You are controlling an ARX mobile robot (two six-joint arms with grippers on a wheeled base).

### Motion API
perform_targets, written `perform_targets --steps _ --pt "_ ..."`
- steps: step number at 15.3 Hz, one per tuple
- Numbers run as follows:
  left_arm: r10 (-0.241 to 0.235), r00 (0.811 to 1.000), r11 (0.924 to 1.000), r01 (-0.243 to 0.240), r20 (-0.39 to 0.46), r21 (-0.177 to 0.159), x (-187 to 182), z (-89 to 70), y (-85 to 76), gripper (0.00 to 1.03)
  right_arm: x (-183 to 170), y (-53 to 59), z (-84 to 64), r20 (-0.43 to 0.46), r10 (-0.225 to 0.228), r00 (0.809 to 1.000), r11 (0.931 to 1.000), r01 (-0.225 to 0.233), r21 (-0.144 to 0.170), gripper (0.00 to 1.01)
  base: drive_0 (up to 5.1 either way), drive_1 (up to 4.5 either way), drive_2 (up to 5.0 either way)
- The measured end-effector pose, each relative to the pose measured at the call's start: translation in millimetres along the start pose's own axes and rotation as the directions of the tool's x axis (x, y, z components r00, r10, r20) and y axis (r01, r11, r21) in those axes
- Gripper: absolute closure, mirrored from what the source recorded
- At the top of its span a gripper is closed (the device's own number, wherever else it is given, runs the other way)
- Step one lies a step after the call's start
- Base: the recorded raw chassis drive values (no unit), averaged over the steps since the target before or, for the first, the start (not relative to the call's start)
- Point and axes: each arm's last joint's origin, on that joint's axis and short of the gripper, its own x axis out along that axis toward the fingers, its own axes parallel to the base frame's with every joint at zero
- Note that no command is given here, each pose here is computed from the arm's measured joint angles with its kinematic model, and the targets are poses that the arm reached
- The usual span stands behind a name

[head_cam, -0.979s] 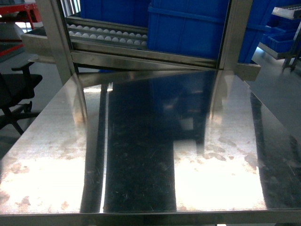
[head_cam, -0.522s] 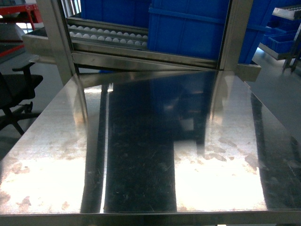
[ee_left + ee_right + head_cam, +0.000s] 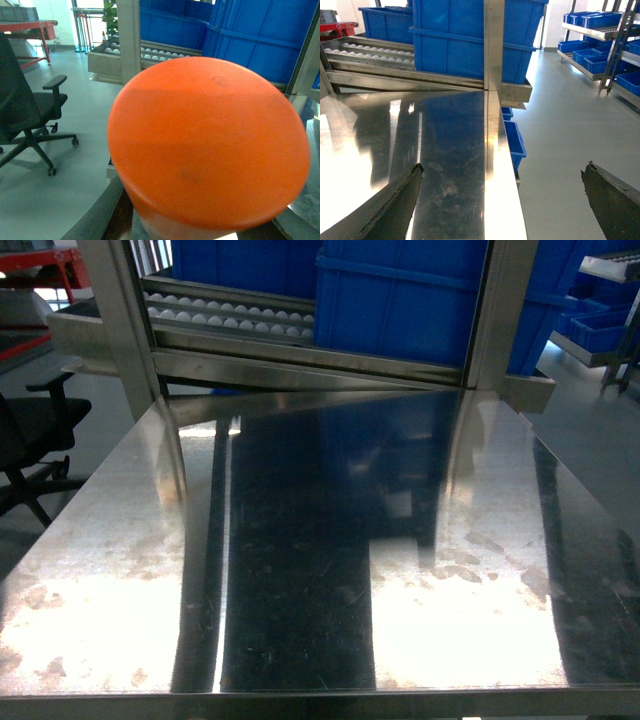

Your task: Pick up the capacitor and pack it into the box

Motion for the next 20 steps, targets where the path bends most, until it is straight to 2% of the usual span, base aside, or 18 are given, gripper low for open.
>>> perform_targets --steps 20 --pt "0.000 1.000 1.0000 0.000 0.000 0.004 0.0 0.0 0.0 0.59 0.0 0.0 0.0 0.000 0.000 1.000 1.0000 0.000 0.000 0.03 0.0 0.00 0.0"
